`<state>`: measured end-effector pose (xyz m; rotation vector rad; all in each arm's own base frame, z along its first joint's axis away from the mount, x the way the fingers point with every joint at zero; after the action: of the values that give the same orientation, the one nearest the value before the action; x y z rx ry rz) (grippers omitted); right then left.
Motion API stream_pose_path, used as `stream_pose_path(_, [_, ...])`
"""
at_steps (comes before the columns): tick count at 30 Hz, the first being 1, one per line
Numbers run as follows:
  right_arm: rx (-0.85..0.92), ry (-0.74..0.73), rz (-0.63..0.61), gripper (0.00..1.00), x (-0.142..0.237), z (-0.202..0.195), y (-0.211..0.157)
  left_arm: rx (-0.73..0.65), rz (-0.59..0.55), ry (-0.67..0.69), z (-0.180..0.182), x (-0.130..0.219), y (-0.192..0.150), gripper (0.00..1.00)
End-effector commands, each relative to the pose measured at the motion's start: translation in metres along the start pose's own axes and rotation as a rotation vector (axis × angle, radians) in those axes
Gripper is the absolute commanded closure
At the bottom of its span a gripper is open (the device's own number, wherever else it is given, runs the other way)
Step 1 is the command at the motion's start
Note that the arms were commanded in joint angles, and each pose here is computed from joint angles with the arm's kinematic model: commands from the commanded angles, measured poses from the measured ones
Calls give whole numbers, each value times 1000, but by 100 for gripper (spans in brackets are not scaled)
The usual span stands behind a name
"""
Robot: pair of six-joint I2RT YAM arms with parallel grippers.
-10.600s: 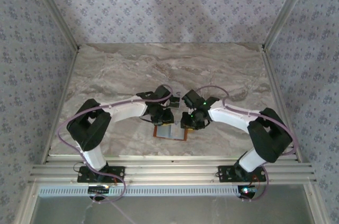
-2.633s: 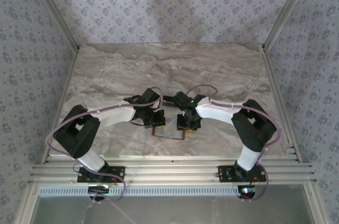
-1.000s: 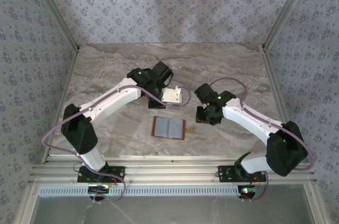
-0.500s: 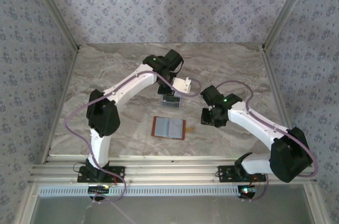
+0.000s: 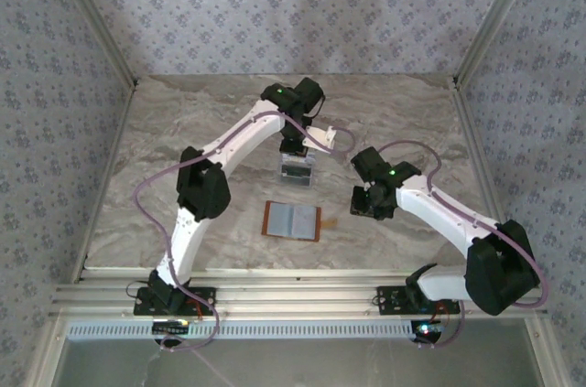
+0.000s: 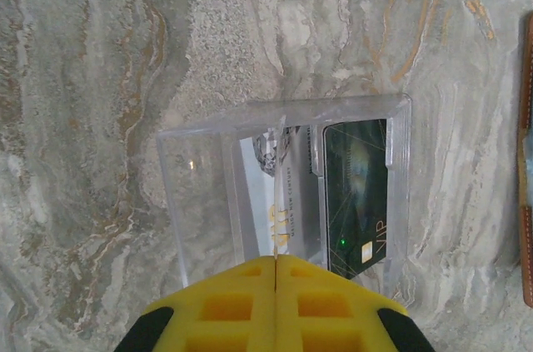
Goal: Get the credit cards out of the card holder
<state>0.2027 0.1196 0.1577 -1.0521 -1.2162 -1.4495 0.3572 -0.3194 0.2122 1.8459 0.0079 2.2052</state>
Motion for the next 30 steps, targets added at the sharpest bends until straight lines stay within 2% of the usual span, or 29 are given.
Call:
stream_pose_path(1, [-4,2,7,65,0,-4,-2,-10,35,-47,-1,0,-2,100])
stream_pose_path(11, [-9,8,23,65,-5,-4,-1,9,89,-99,2,-19,-8,100])
stream_pose_path(23, [-8,19,23,65,-7,-2,2,31,114,-101,1,-12,-15,100])
stream_pose_path(30, [-7,21,20,65,-7,-2,2,44,143,-132,2,-32,-20,100])
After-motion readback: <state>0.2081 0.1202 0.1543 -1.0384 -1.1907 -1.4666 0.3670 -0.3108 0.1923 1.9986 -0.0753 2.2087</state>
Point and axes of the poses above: each hand's point on the last joint's axis, 136 mm out from that joint toward the fingers, its own x axis back along the fingers, its own z axis along the line the jaws close on, y = z × x, the point moved 8 cm from there along x, back along the fingers, and after that the axes turned 5 degrees about x, right-handed, at the moved point
